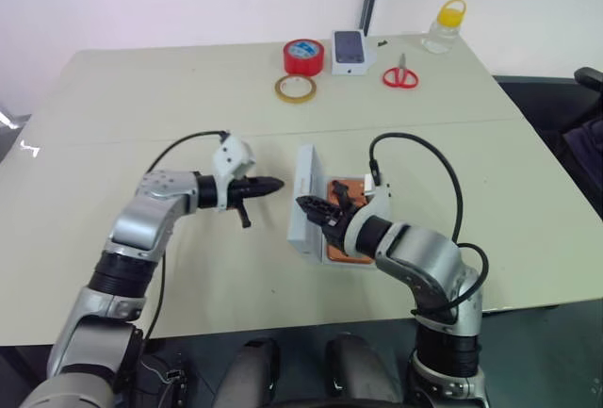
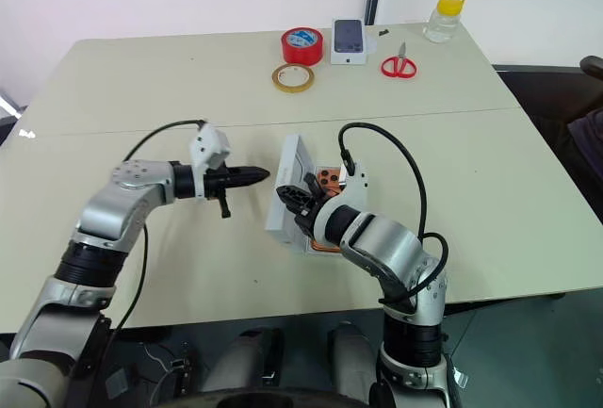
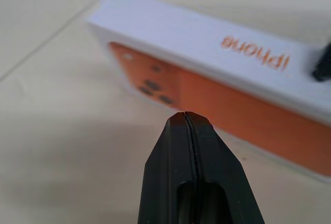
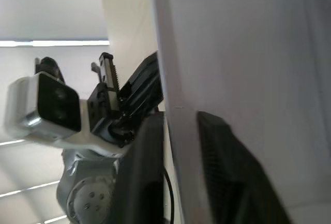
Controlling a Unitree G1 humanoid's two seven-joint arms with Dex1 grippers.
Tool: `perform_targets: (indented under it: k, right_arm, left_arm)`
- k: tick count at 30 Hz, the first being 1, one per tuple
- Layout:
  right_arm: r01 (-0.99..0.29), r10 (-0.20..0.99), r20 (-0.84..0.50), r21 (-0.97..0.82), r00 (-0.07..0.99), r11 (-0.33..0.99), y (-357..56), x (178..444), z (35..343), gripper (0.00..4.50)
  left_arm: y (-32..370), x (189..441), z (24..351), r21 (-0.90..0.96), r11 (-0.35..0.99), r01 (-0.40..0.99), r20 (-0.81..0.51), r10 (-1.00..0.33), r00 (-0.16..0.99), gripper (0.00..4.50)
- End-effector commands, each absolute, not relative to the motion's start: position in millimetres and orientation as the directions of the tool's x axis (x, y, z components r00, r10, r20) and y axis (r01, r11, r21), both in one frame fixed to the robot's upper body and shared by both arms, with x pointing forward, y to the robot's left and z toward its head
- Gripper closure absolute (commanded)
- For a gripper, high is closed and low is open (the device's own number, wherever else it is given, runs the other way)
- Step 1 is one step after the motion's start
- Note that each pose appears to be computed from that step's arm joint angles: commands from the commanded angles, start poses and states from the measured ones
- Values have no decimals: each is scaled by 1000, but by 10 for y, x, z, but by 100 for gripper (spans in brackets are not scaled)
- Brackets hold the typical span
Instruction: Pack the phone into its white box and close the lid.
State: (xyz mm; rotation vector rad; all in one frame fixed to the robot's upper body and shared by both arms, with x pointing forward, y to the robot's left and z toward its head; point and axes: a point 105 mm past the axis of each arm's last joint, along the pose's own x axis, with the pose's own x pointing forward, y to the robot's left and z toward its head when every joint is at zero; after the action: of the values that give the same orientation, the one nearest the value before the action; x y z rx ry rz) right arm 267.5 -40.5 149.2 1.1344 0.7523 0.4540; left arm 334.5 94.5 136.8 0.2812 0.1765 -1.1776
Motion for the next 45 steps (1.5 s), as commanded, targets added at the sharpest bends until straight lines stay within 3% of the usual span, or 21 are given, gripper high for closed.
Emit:
perform_targets:
  k: [1, 3, 8, 12, 14, 17, 23, 27, 30, 32, 39, 45]
  right_arm:
    - [-124, 680, -275, 871, 679, 476, -566, 2745, 1597, 164]
    - [-210, 673, -283, 806, 683, 553, -748, 2841, 1655, 59]
    - [-318, 624, -337, 637, 705, 702, -1222, 3048, 1848, 59]
    - [-344, 470, -430, 341, 771, 875, -1609, 3222, 1849, 59]
    - [-381, 447, -447, 235, 774, 894, -1666, 3243, 1843, 59]
    - [-459, 445, -466, 92, 764, 884, -1689, 3241, 1845, 148]
    - [-553, 431, -491, -131, 757, 823, -1734, 3230, 1858, 445]
    - [-589, 426, -505, -219, 751, 778, -1735, 3222, 1836, 445]
    - [-626, 438, -511, -285, 740, 725, -1671, 3209, 1809, 445]
    - [-644, 438, -520, -326, 734, 693, -1642, 3204, 1783, 445]
    - [-711, 478, -544, -383, 689, 589, -1463, 3154, 1709, 445]
    - [-734, 483, -568, -387, 667, 558, -1379, 3147, 1641, 445]
  left_arm:
    - [720, 3282, 1454, 184, 275, 944, -266, -910, 317, 450]
    - [645, 3269, 1461, 177, 256, 950, -262, -919, 296, 450]
    - [470, 3189, 1456, 167, 188, 968, -264, -937, 228, 450]
    - [276, 3193, 1407, 165, 153, 974, -289, -937, 196, 450]
    - [233, 3193, 1394, 167, 140, 976, -299, -936, 186, 450]
    - [191, 3181, 1360, 184, 119, 976, -318, -932, 174, 450]
    - [258, 3298, 1522, 147, 214, 966, -229, -942, 244, 450]
    - [423, 3439, 1723, 111, 322, 940, -145, -930, 336, 450]
    - [723, 3644, 1738, 154, 440, 885, -186, -867, 463, 450]
    - [825, 3692, 1676, 185, 456, 871, -234, -840, 490, 450]
    - [845, 3622, 1309, 256, 292, 921, -448, -809, 381, 450]
    - [606, 3563, 1223, 242, 167, 956, -482, -835, 268, 450]
